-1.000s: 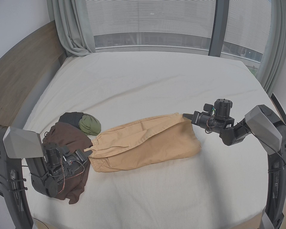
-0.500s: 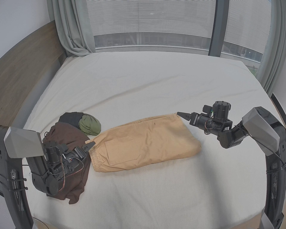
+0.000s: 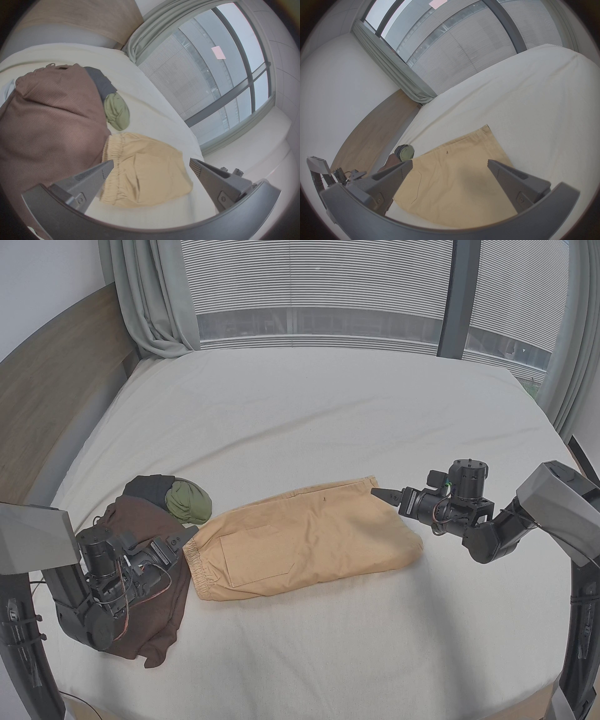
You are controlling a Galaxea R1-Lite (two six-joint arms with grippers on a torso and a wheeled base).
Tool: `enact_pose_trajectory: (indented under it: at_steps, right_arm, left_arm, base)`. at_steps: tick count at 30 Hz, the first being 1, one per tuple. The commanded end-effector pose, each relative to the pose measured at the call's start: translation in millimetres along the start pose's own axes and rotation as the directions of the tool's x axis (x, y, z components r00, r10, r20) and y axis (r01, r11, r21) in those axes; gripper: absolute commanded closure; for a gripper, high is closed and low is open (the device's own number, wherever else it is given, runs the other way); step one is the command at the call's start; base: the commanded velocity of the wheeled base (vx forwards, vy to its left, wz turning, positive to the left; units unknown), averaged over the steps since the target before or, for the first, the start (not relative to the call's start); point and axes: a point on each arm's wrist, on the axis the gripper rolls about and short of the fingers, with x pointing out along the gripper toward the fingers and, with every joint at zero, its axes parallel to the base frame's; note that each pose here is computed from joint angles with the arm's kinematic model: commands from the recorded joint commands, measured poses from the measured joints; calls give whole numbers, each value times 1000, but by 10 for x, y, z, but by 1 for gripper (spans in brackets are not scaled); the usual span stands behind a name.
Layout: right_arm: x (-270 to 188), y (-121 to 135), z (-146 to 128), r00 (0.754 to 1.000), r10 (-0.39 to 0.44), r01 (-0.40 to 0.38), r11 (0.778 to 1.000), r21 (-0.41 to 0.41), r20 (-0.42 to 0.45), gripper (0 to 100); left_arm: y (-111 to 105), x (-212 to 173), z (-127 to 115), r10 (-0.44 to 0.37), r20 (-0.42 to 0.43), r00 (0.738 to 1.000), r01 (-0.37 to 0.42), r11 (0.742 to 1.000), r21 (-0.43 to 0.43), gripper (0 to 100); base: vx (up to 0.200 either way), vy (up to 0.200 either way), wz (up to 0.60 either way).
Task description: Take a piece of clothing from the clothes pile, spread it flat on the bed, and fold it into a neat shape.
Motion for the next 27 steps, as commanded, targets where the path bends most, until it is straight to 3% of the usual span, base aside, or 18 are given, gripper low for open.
enact_pose_trajectory:
  at_steps: [1,4,8,15,27]
  right_arm:
    - [-267,177,61,999,-33,33,999,0,11,0]
    - [-374,149,2,999,-50,50,999,13,-16,0]
    - [-462,92,-76,999,-52,52,998,19,0,0]
    - [-597,3,-281,999,-53,53,998,29,-3,0]
    - [-646,-216,-339,994,-106,106,993,52,-15,0]
  left_arm:
    - [-368,-239,50,-105,-1,995,105,994,38,0]
    - [-525,-329,46,-187,-42,981,189,981,51,0]
    - [-597,-335,37,-232,-66,971,237,967,96,0]
    - [-516,-338,39,-198,-61,978,207,941,269,0]
    - [-476,-359,112,-159,-6,987,150,916,372,0]
  base:
    - [0,0,0]
    - [0,0,0]
    - [0,0,0]
    - [0,0,0]
    - [0,0,0]
